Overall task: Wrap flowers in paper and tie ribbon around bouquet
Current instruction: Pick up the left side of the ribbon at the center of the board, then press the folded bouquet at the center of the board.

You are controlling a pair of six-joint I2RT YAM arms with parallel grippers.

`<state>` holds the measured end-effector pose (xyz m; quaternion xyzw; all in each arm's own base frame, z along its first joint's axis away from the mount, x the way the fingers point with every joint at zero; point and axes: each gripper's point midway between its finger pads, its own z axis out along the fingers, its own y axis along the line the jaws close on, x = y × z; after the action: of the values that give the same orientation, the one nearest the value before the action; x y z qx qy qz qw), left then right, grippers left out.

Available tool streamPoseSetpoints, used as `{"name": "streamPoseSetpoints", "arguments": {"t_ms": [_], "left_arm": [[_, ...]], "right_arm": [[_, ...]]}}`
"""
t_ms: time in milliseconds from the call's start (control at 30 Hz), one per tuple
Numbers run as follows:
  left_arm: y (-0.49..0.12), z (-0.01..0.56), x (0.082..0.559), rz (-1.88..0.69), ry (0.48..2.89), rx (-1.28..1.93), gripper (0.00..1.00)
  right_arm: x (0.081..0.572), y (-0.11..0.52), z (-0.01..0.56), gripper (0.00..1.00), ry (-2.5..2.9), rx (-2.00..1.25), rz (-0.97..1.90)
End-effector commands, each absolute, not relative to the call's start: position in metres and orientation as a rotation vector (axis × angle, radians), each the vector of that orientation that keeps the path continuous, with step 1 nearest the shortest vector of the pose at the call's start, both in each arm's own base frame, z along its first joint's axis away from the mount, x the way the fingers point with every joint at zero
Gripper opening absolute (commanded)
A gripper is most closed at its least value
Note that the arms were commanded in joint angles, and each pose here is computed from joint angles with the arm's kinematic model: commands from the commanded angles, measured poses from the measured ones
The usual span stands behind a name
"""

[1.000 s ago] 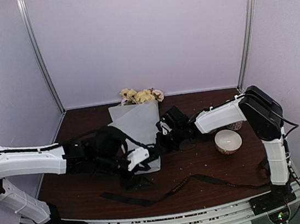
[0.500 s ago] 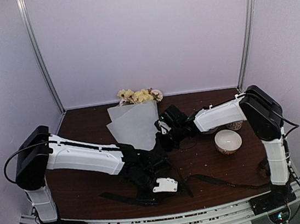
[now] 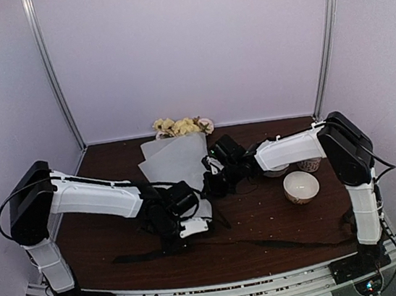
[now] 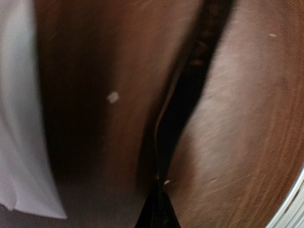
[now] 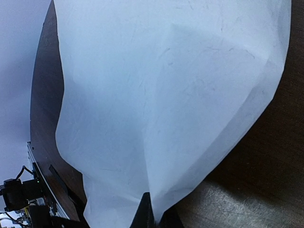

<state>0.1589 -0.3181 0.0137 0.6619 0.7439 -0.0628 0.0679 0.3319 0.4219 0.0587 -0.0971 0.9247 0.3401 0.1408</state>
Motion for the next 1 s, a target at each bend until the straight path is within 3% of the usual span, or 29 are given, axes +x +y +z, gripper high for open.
{"name": "streamPoseSetpoints", "arguments": {"t_ms": [0,200,433,767,967], "left_arm": [[-0.289,0.006,0.162,-0.310,2.564,1.641,0.00],[-0.257,0.000,0.172,-0.598,2.784,1.185,0.00],[-0.221,-0.028,0.187,-0.590,2.946,0.827,0.00],[-0.160,-0.019,0.311,-0.514,2.868,0.129,0.00],[-0.126,-0.015,0.377,-0.447,2.794,-0.128,0.00]], "right_arm": [[0.333,0.433,0.097,0.00,2.610,-0.303,1.078],[0.333,0.431,0.100,0.00,2.613,-0.272,1.096],[0.333,0.432,0.114,0.00,2.608,-0.272,1.112],[0.331,0.431,0.113,0.00,2.627,-0.288,1.105],[0.332,0.431,0.118,0.00,2.621,-0.290,1.099]]}}
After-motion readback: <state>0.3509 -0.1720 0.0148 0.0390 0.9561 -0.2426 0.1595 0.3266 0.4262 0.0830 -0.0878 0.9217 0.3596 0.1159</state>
